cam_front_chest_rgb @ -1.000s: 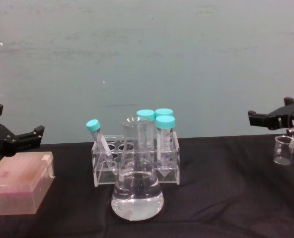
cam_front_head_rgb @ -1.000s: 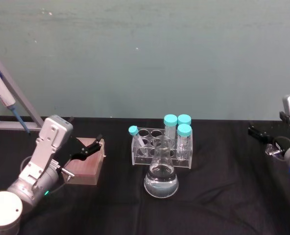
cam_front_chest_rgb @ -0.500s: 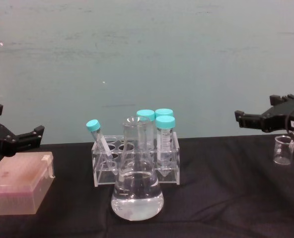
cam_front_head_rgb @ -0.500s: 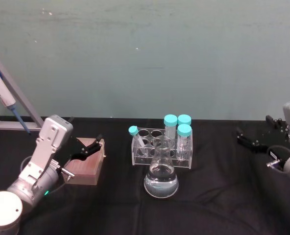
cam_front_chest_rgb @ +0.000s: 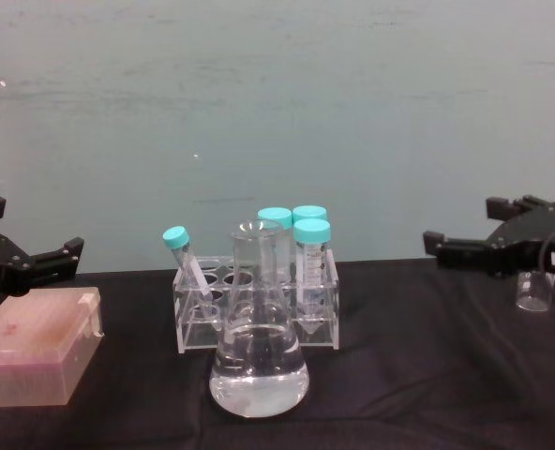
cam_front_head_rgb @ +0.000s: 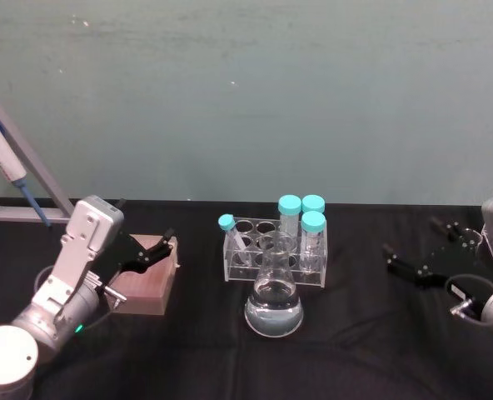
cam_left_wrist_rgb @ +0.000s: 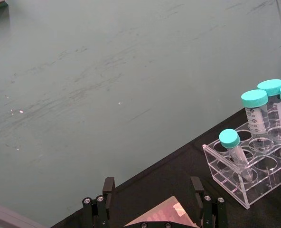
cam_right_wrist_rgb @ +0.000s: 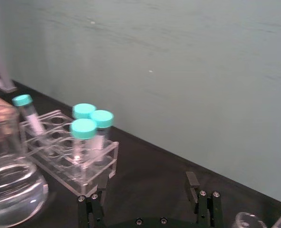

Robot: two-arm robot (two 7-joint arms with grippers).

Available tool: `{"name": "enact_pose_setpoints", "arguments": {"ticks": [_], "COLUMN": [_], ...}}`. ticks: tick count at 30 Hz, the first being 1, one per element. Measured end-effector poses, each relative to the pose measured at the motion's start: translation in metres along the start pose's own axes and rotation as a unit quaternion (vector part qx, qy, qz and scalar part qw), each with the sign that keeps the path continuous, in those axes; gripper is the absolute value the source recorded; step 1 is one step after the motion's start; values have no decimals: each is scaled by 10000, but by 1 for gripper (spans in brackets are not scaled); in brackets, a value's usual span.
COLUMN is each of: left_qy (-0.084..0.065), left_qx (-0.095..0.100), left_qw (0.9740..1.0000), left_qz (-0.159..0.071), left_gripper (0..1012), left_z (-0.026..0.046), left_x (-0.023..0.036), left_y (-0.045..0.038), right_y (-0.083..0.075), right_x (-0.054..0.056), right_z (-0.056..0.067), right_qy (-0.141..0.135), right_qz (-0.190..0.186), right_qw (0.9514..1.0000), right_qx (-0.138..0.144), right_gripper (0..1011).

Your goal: Place the experimental apparatus aside using one hand.

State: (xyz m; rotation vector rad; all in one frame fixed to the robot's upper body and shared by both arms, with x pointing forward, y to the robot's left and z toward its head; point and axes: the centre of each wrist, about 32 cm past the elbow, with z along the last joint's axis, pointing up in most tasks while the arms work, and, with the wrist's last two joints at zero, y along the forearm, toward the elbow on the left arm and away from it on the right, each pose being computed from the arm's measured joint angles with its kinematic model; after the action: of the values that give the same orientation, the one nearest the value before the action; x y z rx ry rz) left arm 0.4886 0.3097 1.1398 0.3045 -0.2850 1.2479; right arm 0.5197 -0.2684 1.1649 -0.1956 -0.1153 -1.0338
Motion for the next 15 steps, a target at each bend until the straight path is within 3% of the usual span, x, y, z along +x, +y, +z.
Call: {"name": "enact_pose_setpoints", "arguments": {"ticks": [6, 15], "left_qy": [0, 0], "left_qx": [-1, 0], "left_qw": [10000, 10000], "left_qz": [0, 0], "left_gripper": [1000, 1000], "left_z": [0, 0], "left_x": [0, 0], "left_y": [0, 0], "right_y": [-47, -21], "right_x": [-41, -18], "right_z": [-7, -5], "right_qy": [41, 95], "right_qz": [387, 941], "right_qw": [9992, 9953], "right_qx": [80, 185], "right_gripper": [1004, 1004]}}
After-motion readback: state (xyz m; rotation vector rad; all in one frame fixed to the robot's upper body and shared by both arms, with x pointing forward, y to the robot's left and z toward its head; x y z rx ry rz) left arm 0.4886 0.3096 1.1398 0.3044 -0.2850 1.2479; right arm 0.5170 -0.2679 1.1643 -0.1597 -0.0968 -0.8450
